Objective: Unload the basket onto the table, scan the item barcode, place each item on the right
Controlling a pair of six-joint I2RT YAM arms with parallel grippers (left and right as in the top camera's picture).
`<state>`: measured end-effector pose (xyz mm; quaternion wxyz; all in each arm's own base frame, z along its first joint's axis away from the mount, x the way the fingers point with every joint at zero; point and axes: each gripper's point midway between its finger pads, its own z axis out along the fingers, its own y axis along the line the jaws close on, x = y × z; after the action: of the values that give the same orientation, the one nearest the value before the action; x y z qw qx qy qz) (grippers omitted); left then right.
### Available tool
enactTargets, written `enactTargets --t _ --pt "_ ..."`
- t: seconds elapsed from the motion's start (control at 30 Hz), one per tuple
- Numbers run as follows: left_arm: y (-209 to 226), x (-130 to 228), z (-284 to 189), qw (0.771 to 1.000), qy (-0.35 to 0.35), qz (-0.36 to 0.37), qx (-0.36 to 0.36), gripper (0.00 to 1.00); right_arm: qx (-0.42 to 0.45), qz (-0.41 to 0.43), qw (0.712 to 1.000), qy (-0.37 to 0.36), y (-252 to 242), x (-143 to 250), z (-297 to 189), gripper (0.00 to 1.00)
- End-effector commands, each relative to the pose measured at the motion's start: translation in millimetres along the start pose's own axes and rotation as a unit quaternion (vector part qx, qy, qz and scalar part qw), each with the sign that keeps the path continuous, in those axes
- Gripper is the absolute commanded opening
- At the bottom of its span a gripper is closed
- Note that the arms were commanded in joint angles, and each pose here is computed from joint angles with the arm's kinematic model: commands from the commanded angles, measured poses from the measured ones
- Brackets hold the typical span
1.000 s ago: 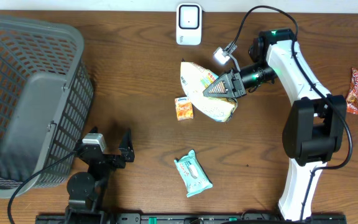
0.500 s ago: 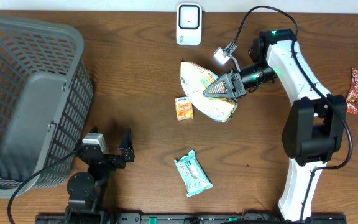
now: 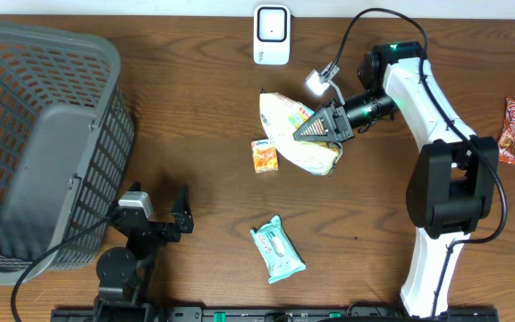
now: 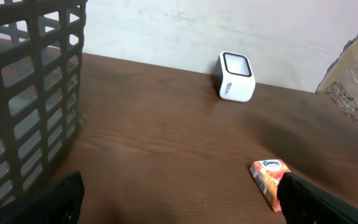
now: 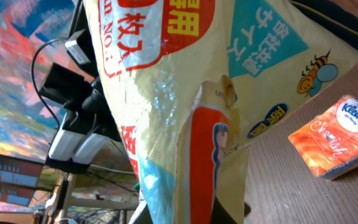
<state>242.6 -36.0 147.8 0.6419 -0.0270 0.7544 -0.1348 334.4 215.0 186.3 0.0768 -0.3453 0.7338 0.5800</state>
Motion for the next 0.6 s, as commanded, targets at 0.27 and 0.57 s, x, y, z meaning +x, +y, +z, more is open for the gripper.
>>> enactTargets --t 0.27,0.57 --pt "4 16 2 1.0 0.02 -0.008 -0.004 0.98 0.064 -0.061 0.995 0.047 -11 4 -6 0.01" --pt "4 16 2 1.0 0.02 -0.008 -0.004 0.98 0.415 0.111 0.903 -0.005 -138 -38 -55 0.01"
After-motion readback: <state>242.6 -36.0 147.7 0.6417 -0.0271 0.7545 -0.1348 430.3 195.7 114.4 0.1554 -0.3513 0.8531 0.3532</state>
